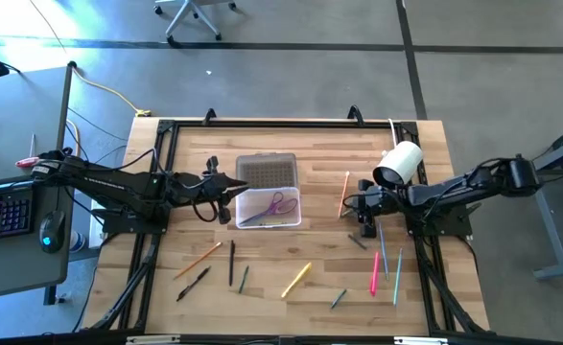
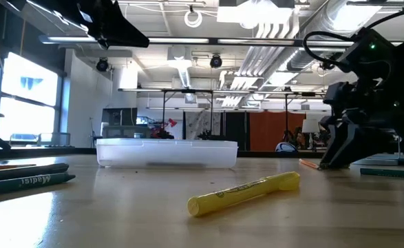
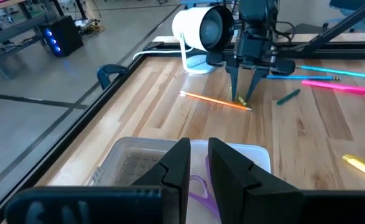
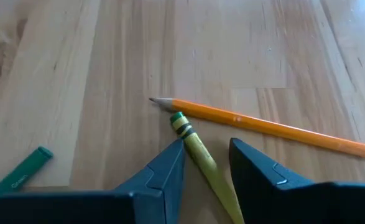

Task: Pick & place school supplies into a supply box
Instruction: Put the green crayon into the black box

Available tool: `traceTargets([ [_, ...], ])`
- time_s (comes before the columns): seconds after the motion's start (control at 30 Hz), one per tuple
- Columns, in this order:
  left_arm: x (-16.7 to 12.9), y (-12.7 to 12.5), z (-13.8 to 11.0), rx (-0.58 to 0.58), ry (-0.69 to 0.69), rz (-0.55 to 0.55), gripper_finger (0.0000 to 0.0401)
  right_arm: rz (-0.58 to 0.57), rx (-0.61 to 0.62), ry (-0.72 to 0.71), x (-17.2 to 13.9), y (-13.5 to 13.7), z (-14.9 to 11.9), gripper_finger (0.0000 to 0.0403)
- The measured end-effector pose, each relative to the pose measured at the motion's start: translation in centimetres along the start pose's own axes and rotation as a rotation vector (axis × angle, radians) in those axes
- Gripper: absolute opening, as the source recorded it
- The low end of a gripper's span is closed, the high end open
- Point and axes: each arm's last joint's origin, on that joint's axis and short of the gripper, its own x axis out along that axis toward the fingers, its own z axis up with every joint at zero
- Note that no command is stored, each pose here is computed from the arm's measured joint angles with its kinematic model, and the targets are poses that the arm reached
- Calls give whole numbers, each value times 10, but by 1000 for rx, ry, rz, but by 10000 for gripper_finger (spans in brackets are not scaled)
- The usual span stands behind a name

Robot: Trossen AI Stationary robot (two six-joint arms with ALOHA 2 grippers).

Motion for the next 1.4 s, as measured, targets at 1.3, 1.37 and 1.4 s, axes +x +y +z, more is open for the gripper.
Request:
traceTargets([
  [1.3, 0, 0, 0, 43, 2, 0, 92, 64, -121, -306, 114, 25, 204, 3],
  [1.37, 0, 0, -1, 44, 4, 0, 92, 66, -127, -264, 129, 26, 211, 6],
  [1.4, 0, 0, -1, 45, 7, 0, 92, 66, -121, -233, 135, 26, 214, 7],
])
